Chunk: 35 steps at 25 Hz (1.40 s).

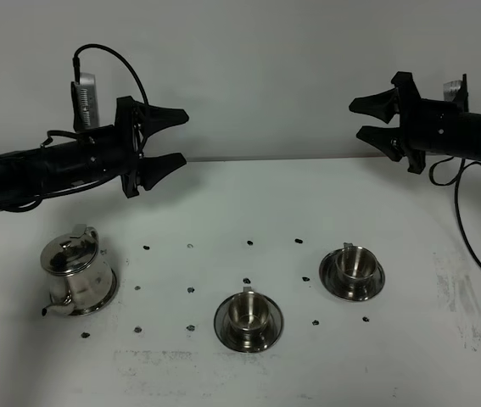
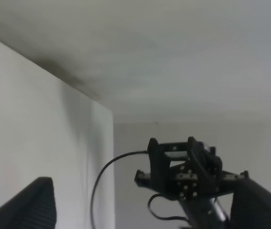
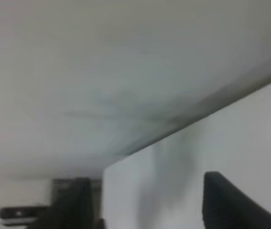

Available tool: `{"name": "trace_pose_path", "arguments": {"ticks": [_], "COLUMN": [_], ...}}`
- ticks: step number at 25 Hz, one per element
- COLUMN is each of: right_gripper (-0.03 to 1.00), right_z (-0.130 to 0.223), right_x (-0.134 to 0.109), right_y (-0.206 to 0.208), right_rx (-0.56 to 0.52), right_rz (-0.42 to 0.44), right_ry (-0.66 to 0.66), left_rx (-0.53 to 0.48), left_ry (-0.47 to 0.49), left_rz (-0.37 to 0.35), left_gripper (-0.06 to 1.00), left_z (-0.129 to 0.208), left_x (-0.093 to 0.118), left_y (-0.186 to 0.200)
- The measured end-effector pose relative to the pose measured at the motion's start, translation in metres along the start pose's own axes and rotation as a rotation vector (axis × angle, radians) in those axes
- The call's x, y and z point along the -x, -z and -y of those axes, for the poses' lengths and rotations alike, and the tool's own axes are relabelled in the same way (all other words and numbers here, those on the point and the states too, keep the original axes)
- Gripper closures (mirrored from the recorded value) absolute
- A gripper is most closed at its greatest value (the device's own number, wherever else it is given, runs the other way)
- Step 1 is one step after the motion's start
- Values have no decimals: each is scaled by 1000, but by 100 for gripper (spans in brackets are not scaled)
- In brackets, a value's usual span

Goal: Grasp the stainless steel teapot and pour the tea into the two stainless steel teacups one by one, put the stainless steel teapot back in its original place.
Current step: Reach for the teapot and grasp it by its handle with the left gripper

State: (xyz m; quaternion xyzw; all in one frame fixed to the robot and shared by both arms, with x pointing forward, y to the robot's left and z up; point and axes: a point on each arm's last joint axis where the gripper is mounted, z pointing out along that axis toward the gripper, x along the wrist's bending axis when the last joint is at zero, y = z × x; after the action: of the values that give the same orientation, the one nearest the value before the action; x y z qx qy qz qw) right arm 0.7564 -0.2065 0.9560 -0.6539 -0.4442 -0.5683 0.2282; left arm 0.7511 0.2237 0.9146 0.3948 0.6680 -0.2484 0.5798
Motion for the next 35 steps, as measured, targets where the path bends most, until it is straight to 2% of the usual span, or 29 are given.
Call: {"name": "trace_pose_path", "arguments": {"ticks": [4, 7, 12, 16, 18, 20, 21, 24, 28, 30, 32, 35], "right_gripper": [49, 50, 50, 50, 50, 50, 50, 50, 52, 53, 54, 54], "right_z": [-1, -3, -11, -16, -13, -7, -5, 2, 22, 38, 53, 70], "right_x": [-3, -12, -34, -54, -62, -70, -77, -112, -168, -183, -194, -195], "right_y": [0, 1, 4, 8, 9, 14, 19, 36, 69, 81, 92, 109], "right_rx": [-7, -22, -70, -159, -220, -276, -283, -261, -215, -221, -229, -238], "right_rz": [-7, -17, 17, 141, 265, 441, 525, 678, 782, 804, 806, 806], "right_ry": [239, 444, 680, 791, 821, 901, 930, 983, 1065, 1095, 1103, 1083], "left_rx": [-23, -69, -168, -207, -185, -151, -138, -110, -66, -24, 29, 153], "left_ry": [-177, -382, -716, -933, -989, -1026, -1038, -1074, -1095, -1117, -1143, -1185], "left_rz": [-9, -91, -306, -502, -556, -577, -580, -576, -587, -598, -619, -643], "left_gripper": [26, 30, 34, 36, 36, 36, 36, 36, 36, 36, 36, 36], "left_z": [2, 2, -6, -9, -7, -6, -5, 1, 17, 26, 36, 49], "left_x": [2, 10, 44, 78, 97, 118, 127, 152, 171, 178, 179, 184], "left_y": [1, 5, 20, 33, 39, 48, 53, 67, 88, 101, 113, 133]}}
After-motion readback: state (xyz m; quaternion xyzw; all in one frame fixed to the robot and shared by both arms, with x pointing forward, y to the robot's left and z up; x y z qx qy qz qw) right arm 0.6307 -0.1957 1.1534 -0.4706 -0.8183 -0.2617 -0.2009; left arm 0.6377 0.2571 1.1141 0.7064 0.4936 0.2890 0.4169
